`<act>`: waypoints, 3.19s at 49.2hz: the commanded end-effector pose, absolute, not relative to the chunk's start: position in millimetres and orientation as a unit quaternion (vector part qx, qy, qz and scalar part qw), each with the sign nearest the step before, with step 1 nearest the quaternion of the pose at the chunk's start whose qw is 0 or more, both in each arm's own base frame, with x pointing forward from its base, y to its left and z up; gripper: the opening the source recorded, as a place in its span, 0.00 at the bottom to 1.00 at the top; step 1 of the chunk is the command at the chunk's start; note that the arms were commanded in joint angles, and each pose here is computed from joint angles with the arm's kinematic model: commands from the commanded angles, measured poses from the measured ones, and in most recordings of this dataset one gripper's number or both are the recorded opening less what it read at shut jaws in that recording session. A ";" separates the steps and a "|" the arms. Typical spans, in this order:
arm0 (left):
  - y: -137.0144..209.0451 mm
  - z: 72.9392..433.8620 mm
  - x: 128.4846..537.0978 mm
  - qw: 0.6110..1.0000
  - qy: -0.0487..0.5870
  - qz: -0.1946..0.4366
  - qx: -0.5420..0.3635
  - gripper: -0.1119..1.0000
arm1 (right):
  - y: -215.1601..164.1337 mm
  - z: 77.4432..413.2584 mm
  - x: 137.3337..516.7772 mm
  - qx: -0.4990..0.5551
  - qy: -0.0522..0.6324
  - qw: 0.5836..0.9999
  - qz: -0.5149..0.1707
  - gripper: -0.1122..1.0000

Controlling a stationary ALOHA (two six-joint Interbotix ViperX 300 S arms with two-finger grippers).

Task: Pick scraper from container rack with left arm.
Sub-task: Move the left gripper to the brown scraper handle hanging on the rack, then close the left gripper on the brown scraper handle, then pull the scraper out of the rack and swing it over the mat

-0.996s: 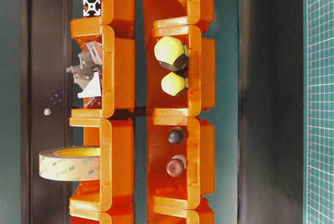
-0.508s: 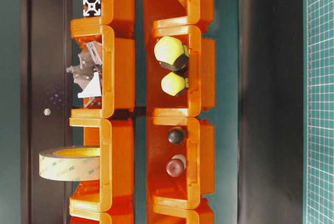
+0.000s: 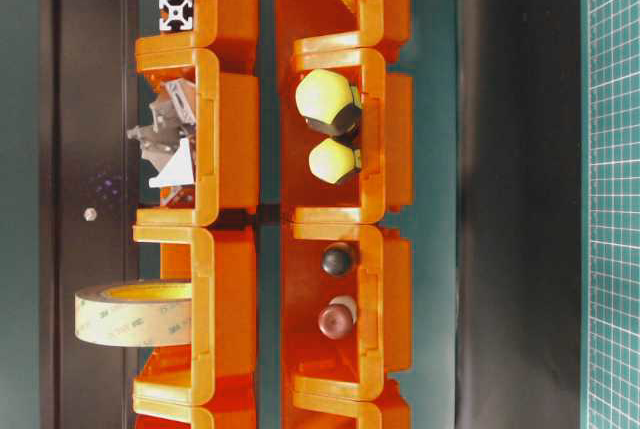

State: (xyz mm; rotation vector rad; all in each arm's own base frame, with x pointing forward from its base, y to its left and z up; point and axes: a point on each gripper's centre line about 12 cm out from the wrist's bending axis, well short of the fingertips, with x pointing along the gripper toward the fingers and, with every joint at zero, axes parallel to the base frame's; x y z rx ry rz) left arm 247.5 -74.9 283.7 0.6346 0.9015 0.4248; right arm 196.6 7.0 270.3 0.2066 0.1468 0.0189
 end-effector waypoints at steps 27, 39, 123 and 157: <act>-19.8 243.5 258.5 0.827 0.447 0.208 0.271 0.92 | 7.5 279.5 198.5 0.105 0.066 0.992 0.011 0.11; -17.0 242.0 257.6 0.824 0.450 0.210 0.272 0.88 | 7.5 279.5 198.5 0.105 0.066 0.992 0.011 0.11; -195.8 389.9 288.5 0.847 0.339 0.045 0.407 0.28 | 5.3 285.6 194.6 0.125 0.051 0.991 0.006 0.11; -126.3 267.6 400.9 0.811 0.320 -0.061 0.486 0.28 | 5.5 288.5 191.1 0.137 0.050 0.989 0.007 0.11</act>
